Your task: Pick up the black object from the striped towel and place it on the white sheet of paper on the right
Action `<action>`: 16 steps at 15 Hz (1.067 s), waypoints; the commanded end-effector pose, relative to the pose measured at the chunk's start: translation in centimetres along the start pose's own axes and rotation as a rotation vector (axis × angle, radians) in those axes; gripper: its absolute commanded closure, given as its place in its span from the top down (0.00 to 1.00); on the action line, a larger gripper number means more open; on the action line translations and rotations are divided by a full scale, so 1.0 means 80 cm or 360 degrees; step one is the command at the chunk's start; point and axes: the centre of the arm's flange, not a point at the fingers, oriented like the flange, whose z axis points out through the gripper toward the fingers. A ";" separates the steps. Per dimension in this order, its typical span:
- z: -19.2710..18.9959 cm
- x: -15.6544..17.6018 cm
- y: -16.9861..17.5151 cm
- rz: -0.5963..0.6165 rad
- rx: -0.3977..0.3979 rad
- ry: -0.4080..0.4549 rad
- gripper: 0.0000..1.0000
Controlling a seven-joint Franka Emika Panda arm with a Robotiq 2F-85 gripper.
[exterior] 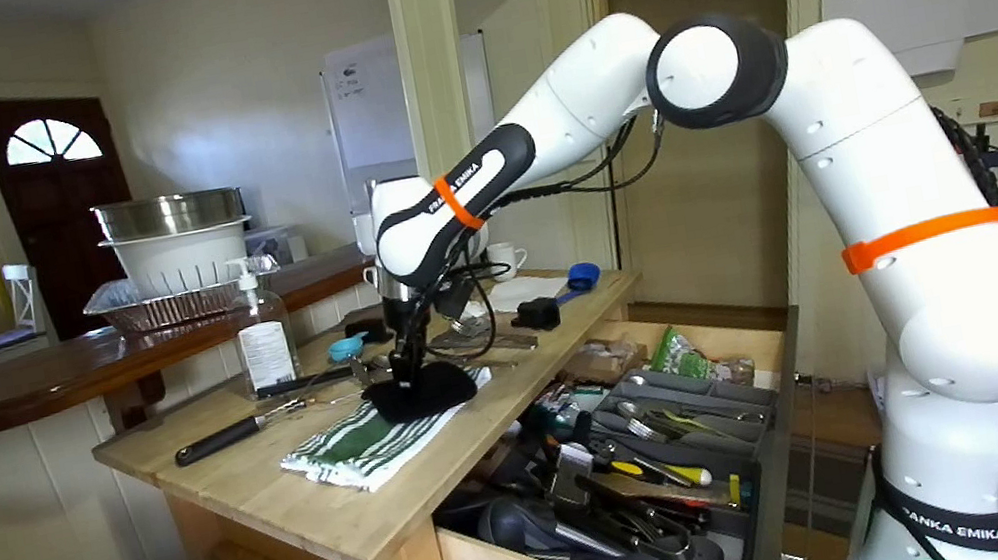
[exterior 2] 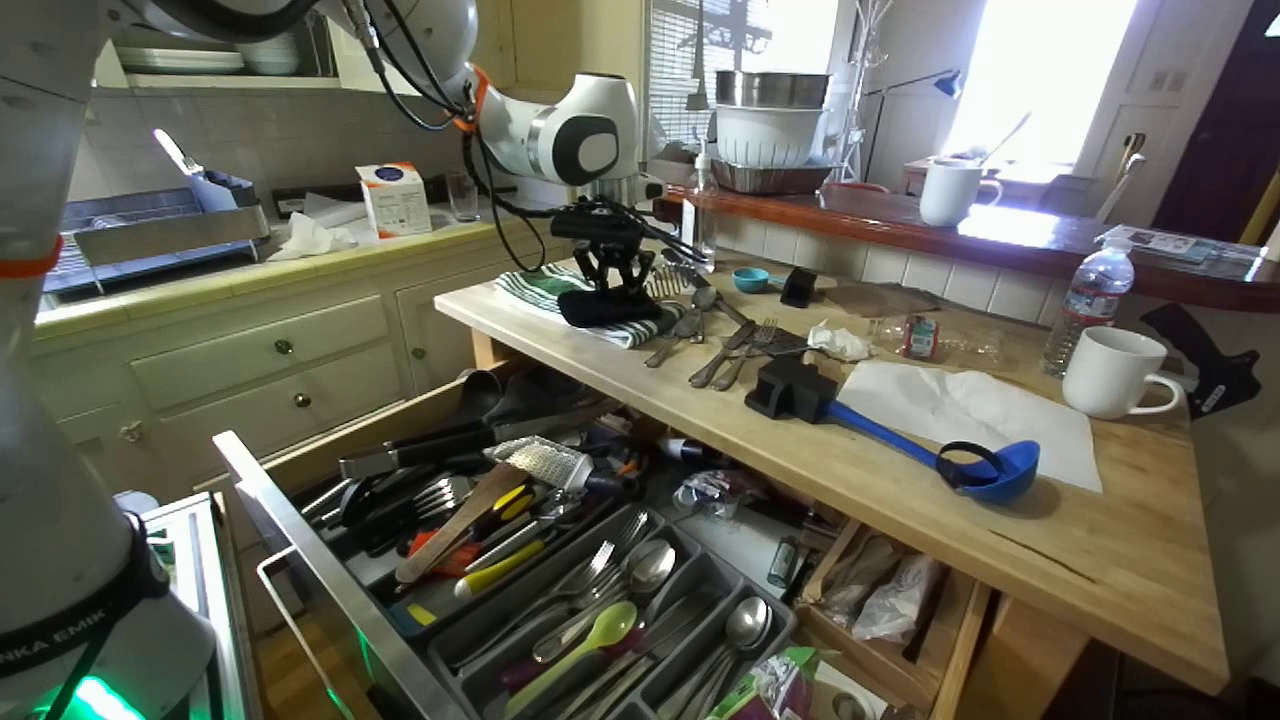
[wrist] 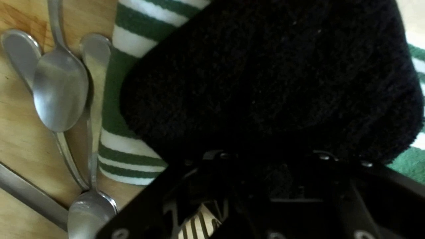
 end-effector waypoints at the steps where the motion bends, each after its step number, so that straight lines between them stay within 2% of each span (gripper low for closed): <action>1: 0.012 -0.007 -0.004 -0.0033 0.0012 -0.0041 0.09; 2: 0.012 -0.006 -0.005 -0.0033 0.0014 -0.0042 0.02; 3: 0.012 -0.007 -0.004 -0.0032 0.0015 -0.0042 0.00; 8: -0.011 -0.005 -0.002 -0.0010 0.0008 -0.0038 0.02; 16: -0.148 -0.003 0.013 0.0114 0.0046 0.0077 0.02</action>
